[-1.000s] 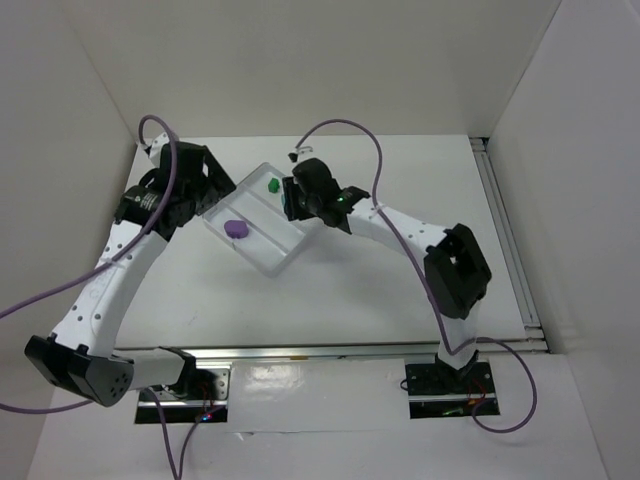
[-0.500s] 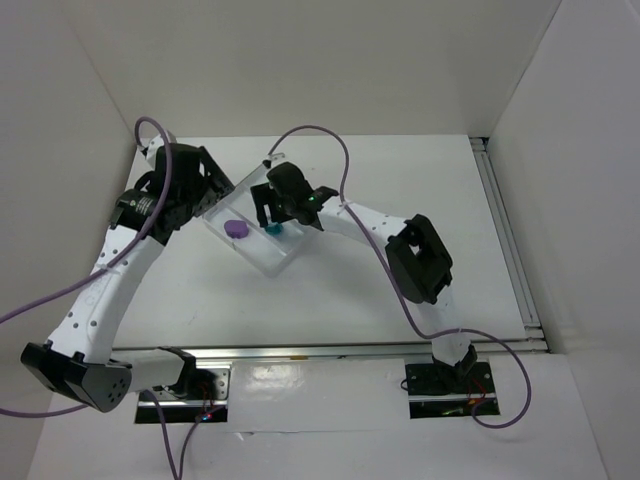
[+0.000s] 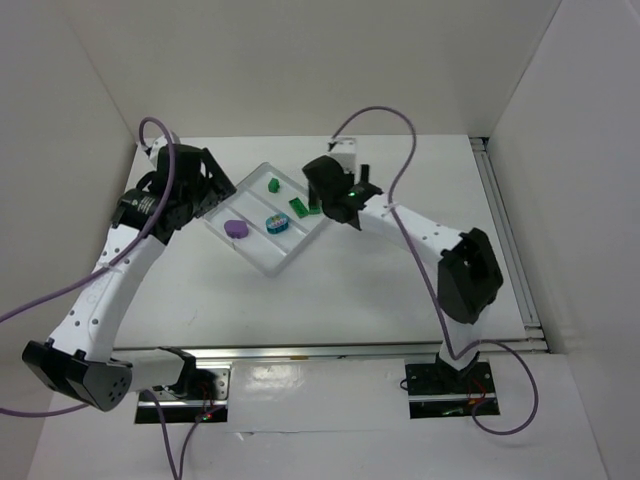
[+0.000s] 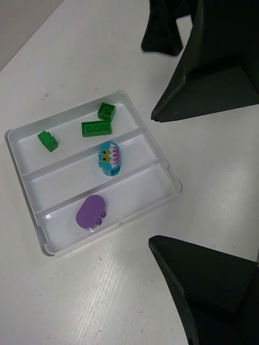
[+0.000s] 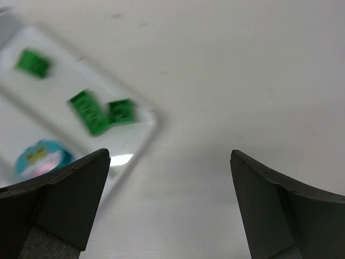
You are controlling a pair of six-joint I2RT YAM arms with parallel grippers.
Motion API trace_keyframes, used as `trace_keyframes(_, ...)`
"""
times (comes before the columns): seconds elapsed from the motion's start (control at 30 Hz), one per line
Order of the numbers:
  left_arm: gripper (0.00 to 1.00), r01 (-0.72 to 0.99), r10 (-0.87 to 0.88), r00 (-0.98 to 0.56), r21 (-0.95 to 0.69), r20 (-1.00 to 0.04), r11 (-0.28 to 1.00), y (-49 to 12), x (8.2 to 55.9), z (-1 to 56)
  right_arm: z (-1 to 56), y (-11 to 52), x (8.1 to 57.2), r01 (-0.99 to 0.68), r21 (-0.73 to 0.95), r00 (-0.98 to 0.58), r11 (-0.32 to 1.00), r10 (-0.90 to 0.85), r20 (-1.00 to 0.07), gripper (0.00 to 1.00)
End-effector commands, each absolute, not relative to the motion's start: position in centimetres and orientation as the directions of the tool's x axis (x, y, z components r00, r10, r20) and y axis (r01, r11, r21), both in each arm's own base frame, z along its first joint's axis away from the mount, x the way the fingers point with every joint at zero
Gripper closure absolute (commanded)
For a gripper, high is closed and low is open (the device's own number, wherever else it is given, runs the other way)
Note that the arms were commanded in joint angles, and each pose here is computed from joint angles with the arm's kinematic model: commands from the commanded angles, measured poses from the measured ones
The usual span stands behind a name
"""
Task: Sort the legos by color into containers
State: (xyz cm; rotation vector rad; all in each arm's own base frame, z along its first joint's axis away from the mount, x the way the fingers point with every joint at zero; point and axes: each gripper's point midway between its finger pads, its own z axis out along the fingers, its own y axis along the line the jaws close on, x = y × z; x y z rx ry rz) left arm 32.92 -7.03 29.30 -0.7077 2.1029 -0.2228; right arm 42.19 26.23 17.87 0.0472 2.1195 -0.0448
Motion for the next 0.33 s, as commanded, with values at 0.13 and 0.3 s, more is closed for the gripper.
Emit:
trace_keyframes(0.13,0.0,-0.356,-0.529,-0.46,-0.397,-0.713,0.846,-7.5,34.0,29.6,18.4,6.7,35.6,0.555,-0.211,-0.472,0.805,0.096,-0.877,0.0)
trace_keyframes(0.3,0.0,-0.333,-0.502,-0.501,-0.379,-0.705,0.864,-8.1,34.4,28.3,17.6,4.5,32.1,0.519,-0.142,-0.479,0.843,0.149,-0.865,0.0)
